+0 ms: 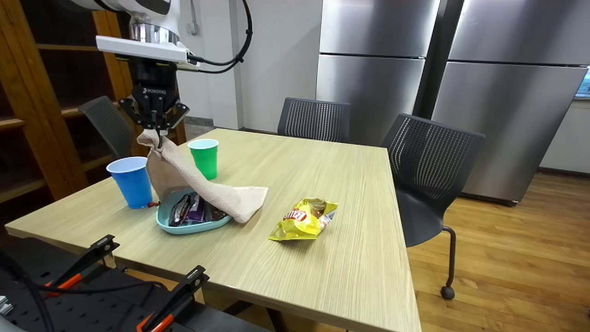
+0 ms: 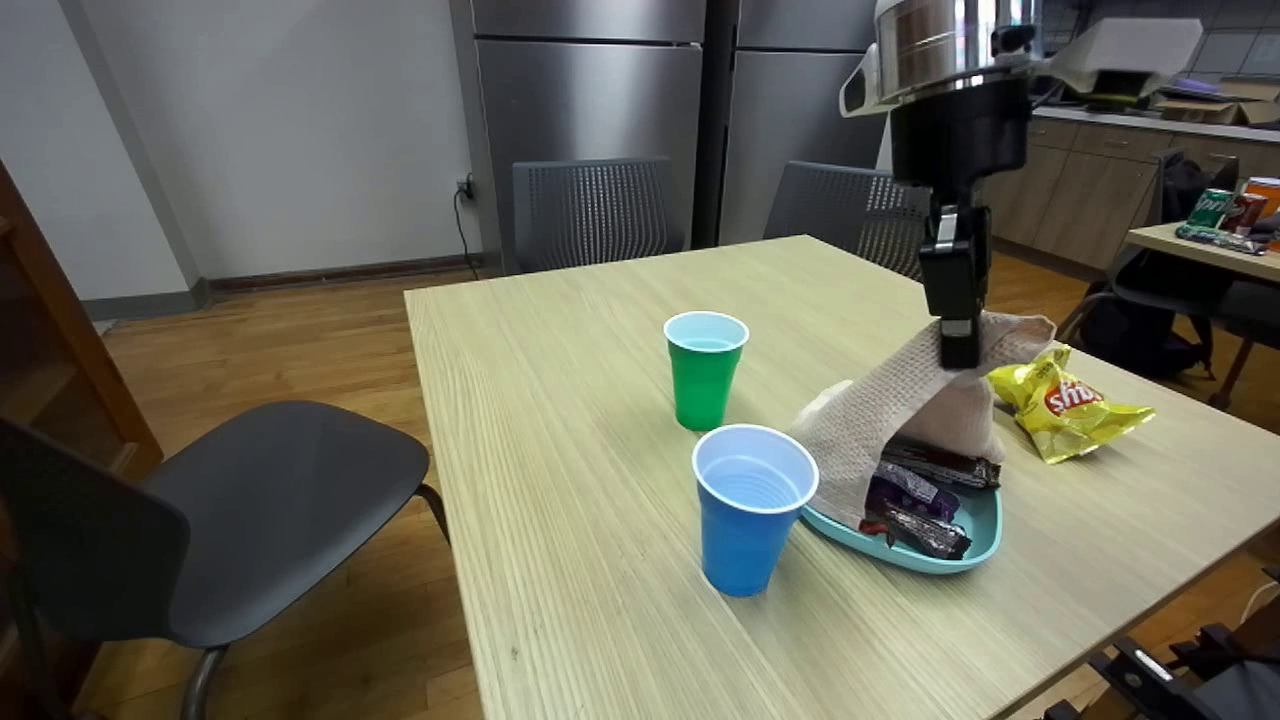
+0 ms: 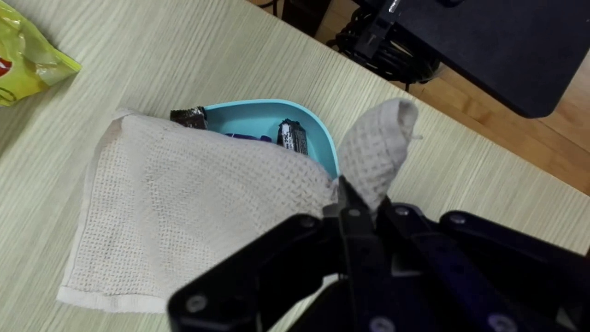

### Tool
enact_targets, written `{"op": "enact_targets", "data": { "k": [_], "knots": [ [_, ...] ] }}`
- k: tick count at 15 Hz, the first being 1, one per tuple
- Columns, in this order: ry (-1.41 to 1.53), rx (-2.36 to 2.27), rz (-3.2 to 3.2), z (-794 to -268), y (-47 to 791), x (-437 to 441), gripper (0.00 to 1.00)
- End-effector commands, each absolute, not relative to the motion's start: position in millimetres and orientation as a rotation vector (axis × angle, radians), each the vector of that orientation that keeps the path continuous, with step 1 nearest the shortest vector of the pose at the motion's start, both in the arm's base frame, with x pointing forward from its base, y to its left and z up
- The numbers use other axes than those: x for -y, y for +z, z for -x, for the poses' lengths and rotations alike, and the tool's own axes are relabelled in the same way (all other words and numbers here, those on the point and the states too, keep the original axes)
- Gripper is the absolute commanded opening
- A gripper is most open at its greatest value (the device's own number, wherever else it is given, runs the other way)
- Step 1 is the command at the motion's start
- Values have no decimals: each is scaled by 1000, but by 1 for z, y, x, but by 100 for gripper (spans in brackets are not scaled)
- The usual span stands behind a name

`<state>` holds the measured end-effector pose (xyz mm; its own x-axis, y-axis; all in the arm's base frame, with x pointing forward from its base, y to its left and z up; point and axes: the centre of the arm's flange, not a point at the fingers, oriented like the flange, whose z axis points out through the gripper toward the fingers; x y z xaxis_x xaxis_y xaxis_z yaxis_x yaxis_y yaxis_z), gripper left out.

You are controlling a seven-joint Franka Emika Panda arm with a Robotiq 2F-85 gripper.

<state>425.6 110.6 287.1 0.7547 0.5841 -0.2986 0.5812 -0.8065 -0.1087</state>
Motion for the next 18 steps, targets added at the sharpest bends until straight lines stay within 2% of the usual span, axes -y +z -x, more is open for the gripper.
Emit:
{"op": "enact_targets", "data": {
  "k": [1,18],
  "knots": [
    [567,1019,2885,-419,280,-115,1],
    [831,1135,2775,-392,229,-124,1]
  ]
}}
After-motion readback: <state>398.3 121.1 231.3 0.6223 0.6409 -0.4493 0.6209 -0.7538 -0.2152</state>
